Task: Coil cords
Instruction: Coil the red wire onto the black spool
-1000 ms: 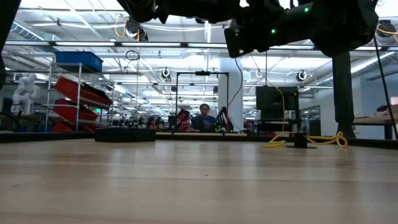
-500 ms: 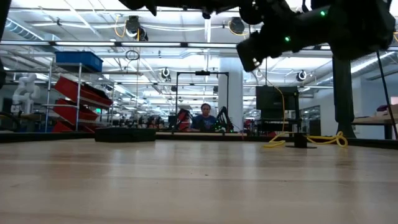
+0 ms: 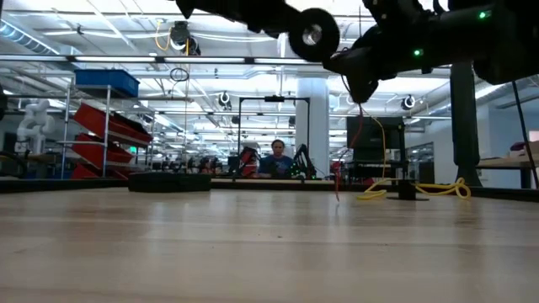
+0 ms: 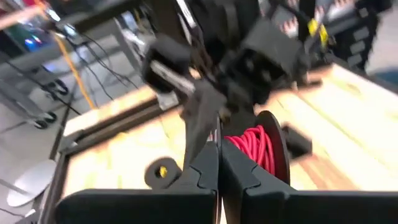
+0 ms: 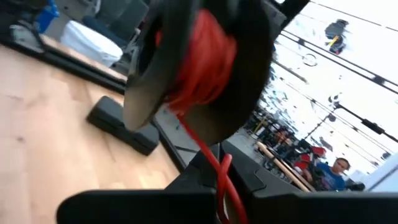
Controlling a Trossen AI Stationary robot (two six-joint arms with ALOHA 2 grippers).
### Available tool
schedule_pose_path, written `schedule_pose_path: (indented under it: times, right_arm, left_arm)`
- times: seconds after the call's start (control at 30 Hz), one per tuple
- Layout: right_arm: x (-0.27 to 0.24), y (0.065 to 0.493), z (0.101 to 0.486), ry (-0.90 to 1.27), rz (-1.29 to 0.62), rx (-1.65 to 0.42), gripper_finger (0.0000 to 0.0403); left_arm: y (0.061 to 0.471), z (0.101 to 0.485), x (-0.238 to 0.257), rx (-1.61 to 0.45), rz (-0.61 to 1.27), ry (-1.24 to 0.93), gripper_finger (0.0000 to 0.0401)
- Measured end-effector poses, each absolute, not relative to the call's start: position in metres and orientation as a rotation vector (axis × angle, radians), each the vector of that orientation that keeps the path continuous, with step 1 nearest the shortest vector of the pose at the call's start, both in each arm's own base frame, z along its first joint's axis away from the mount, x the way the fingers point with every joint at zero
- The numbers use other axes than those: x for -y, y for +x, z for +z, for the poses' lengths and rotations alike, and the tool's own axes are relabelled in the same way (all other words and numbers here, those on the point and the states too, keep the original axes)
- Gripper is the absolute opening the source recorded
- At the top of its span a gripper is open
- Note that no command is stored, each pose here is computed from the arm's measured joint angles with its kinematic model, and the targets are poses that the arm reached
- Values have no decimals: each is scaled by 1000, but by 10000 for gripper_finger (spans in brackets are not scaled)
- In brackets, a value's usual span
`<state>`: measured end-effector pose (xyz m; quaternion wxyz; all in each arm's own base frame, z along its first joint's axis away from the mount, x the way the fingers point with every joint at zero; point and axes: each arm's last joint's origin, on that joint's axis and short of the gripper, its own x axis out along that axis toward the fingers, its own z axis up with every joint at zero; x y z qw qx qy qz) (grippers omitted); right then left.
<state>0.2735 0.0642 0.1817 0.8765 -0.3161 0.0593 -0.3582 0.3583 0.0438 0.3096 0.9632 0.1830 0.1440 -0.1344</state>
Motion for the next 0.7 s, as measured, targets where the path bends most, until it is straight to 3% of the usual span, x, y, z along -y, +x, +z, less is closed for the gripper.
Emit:
schedule_pose_path:
  times: [0.7]
  right_arm:
    - [-70, 250, 194, -466, -542, -261, 0]
  left_arm:
    - [348, 288, -48, -599, -151, 692, 1]
